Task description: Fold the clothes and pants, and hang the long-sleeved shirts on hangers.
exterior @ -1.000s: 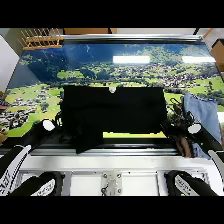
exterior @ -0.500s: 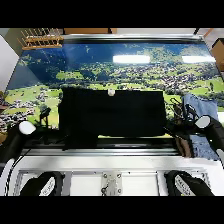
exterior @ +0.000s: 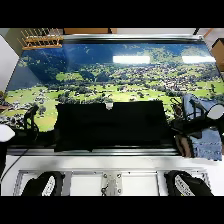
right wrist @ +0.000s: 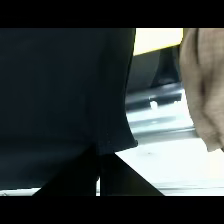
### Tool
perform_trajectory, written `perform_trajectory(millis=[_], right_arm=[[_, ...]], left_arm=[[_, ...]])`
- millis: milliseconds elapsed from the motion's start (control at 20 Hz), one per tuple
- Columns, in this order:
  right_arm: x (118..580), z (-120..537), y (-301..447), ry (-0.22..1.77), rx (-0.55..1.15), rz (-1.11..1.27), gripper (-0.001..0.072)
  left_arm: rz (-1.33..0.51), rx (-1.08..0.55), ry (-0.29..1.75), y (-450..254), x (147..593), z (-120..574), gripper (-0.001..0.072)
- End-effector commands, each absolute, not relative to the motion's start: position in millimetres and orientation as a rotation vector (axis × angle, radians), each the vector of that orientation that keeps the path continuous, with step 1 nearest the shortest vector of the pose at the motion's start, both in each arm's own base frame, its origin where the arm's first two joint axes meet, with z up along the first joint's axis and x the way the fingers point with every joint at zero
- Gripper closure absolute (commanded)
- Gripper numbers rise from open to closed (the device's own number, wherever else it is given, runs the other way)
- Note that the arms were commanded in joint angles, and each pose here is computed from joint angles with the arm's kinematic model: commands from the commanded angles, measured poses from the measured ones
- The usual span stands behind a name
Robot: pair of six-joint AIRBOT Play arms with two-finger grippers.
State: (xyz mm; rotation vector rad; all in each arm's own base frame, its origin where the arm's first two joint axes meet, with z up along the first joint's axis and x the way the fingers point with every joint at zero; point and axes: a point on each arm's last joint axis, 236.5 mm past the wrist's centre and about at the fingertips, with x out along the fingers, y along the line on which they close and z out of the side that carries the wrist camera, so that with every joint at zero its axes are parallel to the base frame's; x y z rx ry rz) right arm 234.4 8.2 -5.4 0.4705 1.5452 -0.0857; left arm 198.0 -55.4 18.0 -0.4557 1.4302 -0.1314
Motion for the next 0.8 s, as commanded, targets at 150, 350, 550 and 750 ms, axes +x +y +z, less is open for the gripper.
perform_trajectory(millis=[150, 350, 550, 750], right_arm=[[304.9, 0.2, 13.9, 1.535, 0.41, -0.041, 0.0699], [351.1, -13.5, 19.5, 1.56, 0.395, -0.024, 0.0699], [383.3, -26.1, 17.6, 1.539, 0.407, -0.039, 0.0698], [405.8, -32.4, 15.2, 1.464, 0.443, -0.067, 0.0691]], left_arm=[[-0.207, -0.37, 1.448, -59.9, 283.6, 15.0, 0.07], [-0.207, -0.368, 1.456, -55.3, 337.8, 1.6, 0.07], [-0.202, -0.379, 1.464, -49.2, 377.5, -7.9, 0.07], [-0.203, -0.382, 1.473, -46.9, 404.4, -19.2, 0.07]])
